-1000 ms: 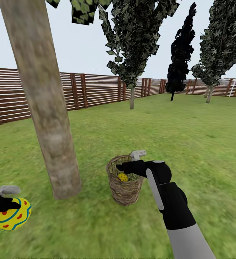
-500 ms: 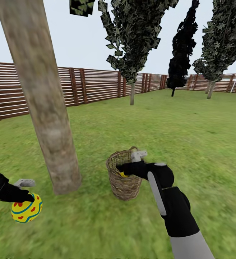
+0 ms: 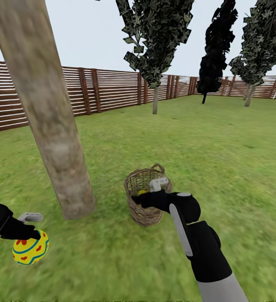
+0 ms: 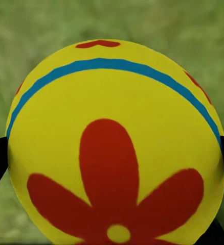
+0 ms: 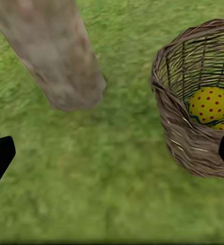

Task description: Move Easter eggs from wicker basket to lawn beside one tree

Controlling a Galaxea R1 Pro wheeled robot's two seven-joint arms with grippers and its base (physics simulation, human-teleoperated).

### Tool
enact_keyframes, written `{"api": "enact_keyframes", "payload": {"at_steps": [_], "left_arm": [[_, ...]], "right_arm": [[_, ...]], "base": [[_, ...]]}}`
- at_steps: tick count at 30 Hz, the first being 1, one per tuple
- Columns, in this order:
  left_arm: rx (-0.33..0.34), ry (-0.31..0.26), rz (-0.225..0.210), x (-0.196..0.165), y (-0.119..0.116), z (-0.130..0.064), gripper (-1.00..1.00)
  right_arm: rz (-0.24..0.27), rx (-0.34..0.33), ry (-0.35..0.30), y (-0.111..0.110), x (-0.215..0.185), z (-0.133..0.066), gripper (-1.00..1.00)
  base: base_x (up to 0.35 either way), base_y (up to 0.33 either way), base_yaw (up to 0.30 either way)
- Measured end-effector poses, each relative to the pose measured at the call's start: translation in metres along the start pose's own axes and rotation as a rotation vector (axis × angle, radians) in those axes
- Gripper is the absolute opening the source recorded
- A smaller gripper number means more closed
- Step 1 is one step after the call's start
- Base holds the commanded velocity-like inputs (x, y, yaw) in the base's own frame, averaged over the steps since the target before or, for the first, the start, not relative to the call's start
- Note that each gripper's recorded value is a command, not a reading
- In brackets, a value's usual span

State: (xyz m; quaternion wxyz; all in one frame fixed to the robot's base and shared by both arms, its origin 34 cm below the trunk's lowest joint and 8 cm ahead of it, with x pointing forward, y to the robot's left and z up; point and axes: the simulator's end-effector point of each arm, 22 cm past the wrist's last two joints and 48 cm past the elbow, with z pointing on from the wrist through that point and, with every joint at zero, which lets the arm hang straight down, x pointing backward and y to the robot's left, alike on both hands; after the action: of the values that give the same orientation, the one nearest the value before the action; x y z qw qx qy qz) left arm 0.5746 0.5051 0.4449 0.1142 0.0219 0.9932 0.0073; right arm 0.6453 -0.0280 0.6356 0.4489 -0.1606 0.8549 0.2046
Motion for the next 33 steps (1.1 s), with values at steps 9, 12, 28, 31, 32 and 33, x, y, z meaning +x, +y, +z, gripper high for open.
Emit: {"api": "enact_keyframes", "payload": {"at_steps": [9, 12, 28, 31, 32, 33], "left_arm": [[-0.001, 0.003, 0.050, 0.001, 0.001, 0.021, -1.00], [0.000, 0.008, 0.059, 0.002, 0.001, 0.027, -1.00], [0.009, 0.036, 0.102, 0.008, 0.000, 0.059, -1.00], [0.011, 0.046, 0.103, 0.011, -0.001, 0.065, -1.00], [0.012, 0.050, 0.104, 0.012, -0.001, 0.067, -1.00], [0.012, 0.054, 0.105, 0.013, -0.001, 0.069, -1.00]], "right_arm": [[0.016, -0.005, 0.032, -0.006, 0.016, 0.014, 1.00], [0.022, -0.006, 0.043, -0.008, 0.021, 0.019, 1.00], [0.055, -0.014, 0.099, -0.018, 0.051, 0.043, 1.00], [0.061, -0.016, 0.110, -0.019, 0.057, 0.047, 1.00], [0.063, -0.016, 0.113, -0.020, 0.058, 0.049, 1.00], [0.065, -0.017, 0.117, -0.021, 0.060, 0.050, 1.00]], "base": [[0.000, 0.000, 0.000], [0.000, 0.000, 0.000], [0.000, 0.000, 0.000], [0.000, 0.000, 0.000], [0.000, 0.000, 0.000], [0.000, 0.000, 0.000]]}}
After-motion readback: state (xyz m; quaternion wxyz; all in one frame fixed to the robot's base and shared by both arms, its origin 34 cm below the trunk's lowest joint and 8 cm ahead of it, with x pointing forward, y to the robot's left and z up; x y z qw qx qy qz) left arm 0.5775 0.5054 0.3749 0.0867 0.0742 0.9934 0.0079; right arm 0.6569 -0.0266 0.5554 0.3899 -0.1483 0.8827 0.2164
